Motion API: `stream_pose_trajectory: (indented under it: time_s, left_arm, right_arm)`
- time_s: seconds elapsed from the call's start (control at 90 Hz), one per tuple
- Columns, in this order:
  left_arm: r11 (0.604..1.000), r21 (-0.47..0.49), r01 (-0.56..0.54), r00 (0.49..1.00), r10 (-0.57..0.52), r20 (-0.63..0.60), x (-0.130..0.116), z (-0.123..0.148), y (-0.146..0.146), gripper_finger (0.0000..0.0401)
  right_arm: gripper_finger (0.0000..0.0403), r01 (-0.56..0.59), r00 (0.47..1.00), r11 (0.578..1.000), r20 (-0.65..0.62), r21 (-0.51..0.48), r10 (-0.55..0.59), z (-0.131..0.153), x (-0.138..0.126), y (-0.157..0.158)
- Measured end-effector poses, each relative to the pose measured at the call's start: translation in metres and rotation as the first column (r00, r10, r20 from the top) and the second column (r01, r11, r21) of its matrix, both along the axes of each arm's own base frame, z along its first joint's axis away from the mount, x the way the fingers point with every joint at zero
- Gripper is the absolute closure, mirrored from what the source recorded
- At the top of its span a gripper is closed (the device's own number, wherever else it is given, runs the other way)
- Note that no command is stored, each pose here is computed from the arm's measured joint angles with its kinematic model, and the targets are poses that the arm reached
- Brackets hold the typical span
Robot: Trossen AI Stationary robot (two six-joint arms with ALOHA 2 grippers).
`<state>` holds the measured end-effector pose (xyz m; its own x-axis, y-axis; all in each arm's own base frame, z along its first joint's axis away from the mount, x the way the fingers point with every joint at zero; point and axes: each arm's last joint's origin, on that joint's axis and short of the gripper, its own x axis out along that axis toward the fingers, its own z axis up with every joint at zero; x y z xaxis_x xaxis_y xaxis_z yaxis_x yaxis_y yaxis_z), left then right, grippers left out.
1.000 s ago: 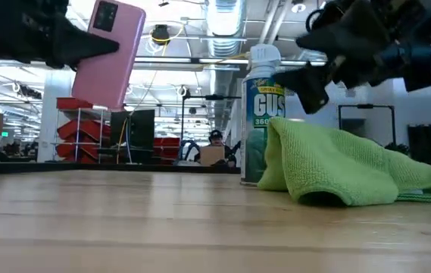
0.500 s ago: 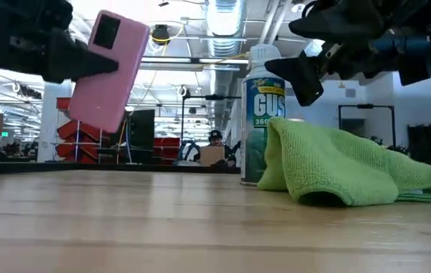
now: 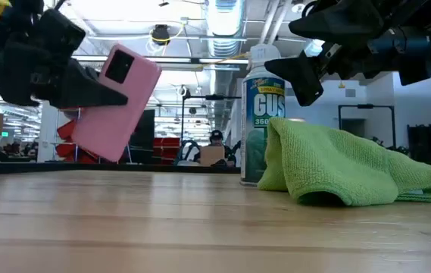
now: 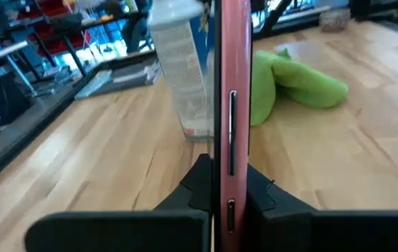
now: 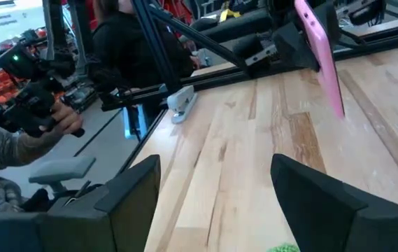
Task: Apply microfiber cloth
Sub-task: Wipe the back of the pink phone using the green microfiber cloth
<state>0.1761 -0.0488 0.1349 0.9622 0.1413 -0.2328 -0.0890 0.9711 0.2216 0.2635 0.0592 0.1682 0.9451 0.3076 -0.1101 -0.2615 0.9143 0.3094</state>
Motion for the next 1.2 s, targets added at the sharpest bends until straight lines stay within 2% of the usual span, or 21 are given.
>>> stream_pose_trajectory:
  time_s: [0.256,0.411,0.733,1.2]
  left_arm:
    - [1.000,0.016,-0.009,0.996,0.010,-0.086,0.021,-0.012,-0.007,0.0401]
    - [1.000,-0.003,-0.018,0.998,0.017,-0.068,0.033,-0.018,-0.011,0.0401]
    - [0.998,-0.040,0.041,0.999,-0.042,-0.034,0.041,-0.022,-0.017,0.0396]
    - [0.997,0.034,0.069,0.990,-0.064,-0.122,0.064,-0.012,-0.026,0.0364]
  right_arm:
    - [0.0143,0.000,1.000,1.000,-0.004,-0.001,0.000,0.000,0.000,0.000]
    - [0.0143,0.000,1.000,1.000,-0.015,-0.004,0.000,-0.001,0.000,0.000]
    - [0.0143,-0.015,1.000,1.000,-0.022,-0.007,0.015,-0.002,-0.001,0.004]
    - [0.0143,-0.014,0.999,1.000,-0.033,-0.007,0.014,-0.003,-0.001,0.003]
